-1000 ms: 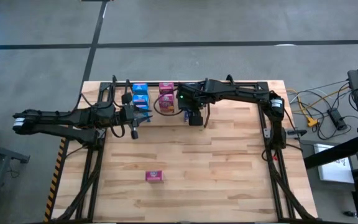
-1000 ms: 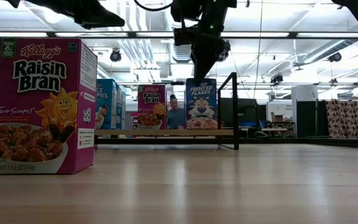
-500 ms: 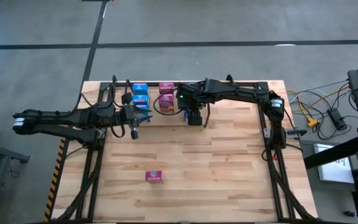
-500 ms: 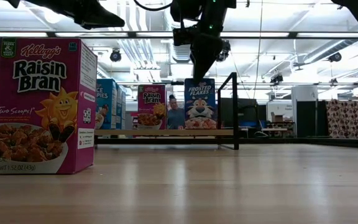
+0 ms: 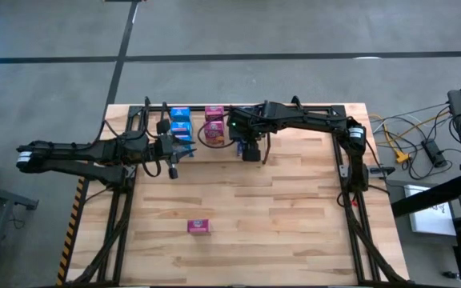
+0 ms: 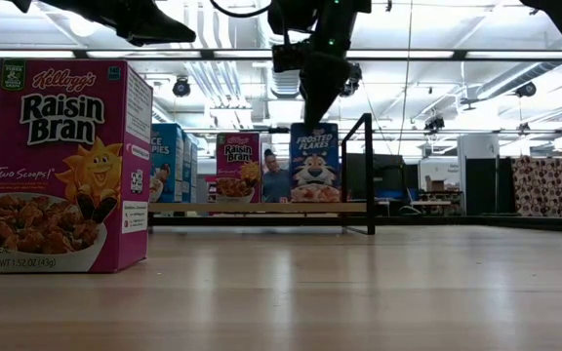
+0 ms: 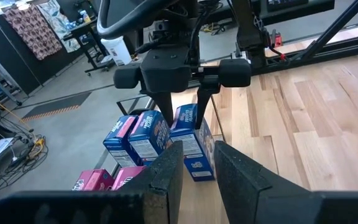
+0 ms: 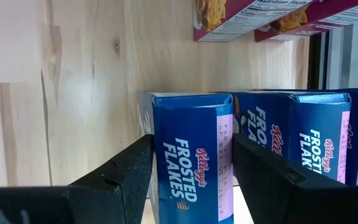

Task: Stack cereal on shelf
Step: Put the blue cereal box on the shelf aligned with the blue cereal box, then put the violet cereal box on the shelf aligned with the violet cereal box

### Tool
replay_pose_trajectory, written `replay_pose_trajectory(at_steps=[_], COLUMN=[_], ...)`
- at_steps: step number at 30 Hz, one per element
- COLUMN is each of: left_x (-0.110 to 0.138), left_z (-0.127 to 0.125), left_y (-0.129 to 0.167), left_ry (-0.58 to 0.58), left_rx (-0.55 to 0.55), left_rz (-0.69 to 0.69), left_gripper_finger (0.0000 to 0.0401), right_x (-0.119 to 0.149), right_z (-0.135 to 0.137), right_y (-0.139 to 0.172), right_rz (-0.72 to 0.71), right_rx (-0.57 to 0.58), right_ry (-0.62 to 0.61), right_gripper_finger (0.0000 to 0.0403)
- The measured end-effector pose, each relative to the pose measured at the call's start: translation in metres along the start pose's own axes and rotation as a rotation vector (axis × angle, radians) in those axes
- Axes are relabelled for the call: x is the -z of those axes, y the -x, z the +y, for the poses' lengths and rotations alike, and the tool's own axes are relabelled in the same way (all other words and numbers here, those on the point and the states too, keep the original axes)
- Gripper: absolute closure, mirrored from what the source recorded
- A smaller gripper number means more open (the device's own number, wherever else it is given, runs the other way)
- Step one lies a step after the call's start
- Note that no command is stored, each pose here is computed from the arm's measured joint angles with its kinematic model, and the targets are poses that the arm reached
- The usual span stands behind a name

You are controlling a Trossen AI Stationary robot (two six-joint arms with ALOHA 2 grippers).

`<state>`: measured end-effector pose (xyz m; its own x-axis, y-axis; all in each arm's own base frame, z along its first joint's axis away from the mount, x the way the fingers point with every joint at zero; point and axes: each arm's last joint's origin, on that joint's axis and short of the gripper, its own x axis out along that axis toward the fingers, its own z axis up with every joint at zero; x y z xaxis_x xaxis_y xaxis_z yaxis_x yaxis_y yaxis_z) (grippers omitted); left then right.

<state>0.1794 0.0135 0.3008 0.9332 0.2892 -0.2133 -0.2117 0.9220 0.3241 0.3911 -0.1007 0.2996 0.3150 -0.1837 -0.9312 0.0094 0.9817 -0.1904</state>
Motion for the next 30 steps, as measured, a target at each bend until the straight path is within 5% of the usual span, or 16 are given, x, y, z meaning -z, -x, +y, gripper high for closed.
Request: replay_pose_trajectory(at_steps=[30], left_x=[0.0], left_z=[0.0], left_y=[0.0], left_ry=[0.0], left_rx=[0.0], left_rz=[0.0], left_gripper_finger=[0.0327], right_x=[0.004], right_z=[0.001], right_y=[0.024], right_rz=[-0.048], right_rx=[0.014], right_ry=[-0.014], right_gripper_finger=[0.0152])
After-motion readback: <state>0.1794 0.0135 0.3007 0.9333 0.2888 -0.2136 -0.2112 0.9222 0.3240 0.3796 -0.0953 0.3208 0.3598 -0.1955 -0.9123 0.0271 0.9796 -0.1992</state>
